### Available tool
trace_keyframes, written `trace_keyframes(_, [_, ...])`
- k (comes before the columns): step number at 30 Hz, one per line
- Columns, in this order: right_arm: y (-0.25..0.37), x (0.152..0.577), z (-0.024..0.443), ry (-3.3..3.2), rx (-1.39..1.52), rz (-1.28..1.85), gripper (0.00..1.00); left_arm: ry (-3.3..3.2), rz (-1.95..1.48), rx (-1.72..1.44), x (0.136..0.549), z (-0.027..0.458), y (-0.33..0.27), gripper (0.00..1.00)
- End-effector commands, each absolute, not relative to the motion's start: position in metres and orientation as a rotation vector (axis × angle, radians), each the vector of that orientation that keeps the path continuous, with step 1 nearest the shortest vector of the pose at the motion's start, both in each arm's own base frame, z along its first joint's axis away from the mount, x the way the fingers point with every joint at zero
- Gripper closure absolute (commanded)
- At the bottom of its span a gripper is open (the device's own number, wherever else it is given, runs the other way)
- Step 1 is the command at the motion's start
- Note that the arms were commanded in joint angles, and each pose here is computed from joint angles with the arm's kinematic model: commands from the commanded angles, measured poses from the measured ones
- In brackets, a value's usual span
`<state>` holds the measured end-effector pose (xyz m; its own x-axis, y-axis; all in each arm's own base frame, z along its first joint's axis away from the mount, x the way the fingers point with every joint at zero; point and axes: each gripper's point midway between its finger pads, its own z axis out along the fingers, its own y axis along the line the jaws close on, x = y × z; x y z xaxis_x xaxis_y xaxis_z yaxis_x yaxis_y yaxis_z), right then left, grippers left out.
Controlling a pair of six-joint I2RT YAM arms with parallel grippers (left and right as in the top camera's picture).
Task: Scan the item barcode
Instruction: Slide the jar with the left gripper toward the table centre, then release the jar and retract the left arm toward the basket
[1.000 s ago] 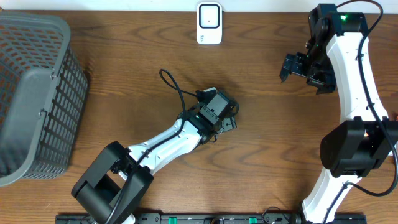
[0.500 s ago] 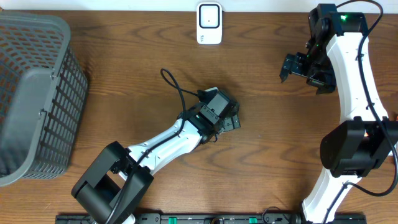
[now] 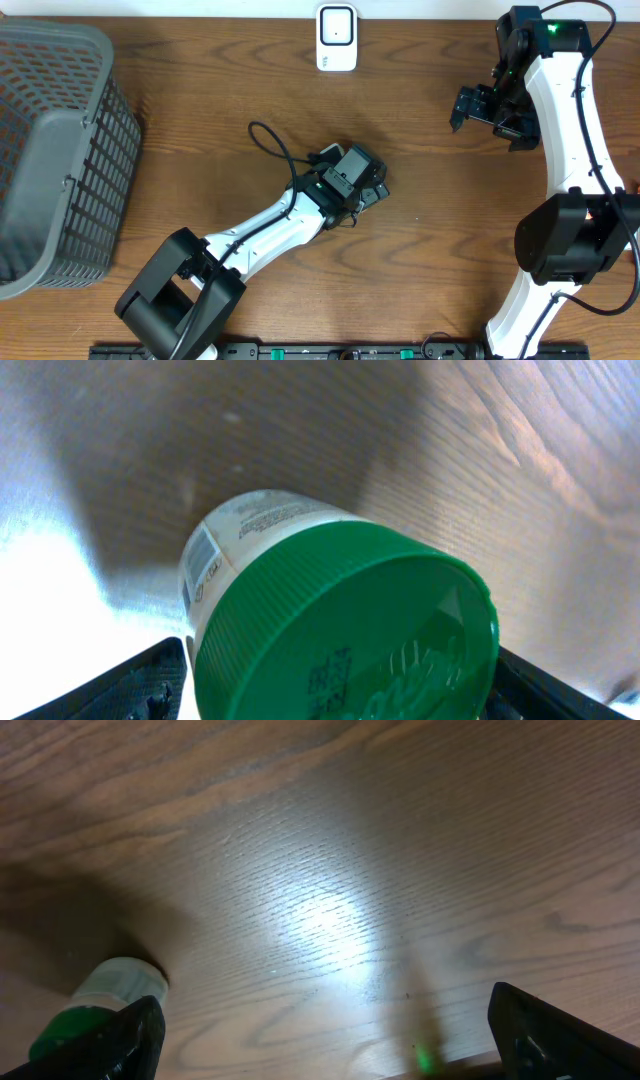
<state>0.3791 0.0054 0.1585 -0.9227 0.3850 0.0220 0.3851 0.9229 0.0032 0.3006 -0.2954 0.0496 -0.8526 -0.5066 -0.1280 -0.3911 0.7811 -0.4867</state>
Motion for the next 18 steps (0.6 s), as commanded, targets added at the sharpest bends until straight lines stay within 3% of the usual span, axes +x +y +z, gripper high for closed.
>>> trace_keyframes(1, [0.006, 0.379, 0.159, -3.065, -0.595, -0.019, 0.01, 2.658, -0.716, -0.993, 0.304, 0.061, -0.295, 0.11])
trace_keyframes(8, [0.006, 0.379, 0.159, -3.065, -0.589, -0.020, 0.01, 2.601, -0.583, -0.946, 0.300, 0.087, -0.264, 0.10])
trace_keyframes(10, [0.006, 0.379, 0.159, -3.065, -0.588, -0.020, 0.01, 2.550, -0.545, -0.881, 0.301, 0.109, -0.250, 0.05])
trace_keyframes(18, [0.021, 0.373, 0.159, -3.052, -0.536, -0.031, 0.01, 2.410, -0.661, -0.468, 0.288, 0.206, -0.232, 0.04])
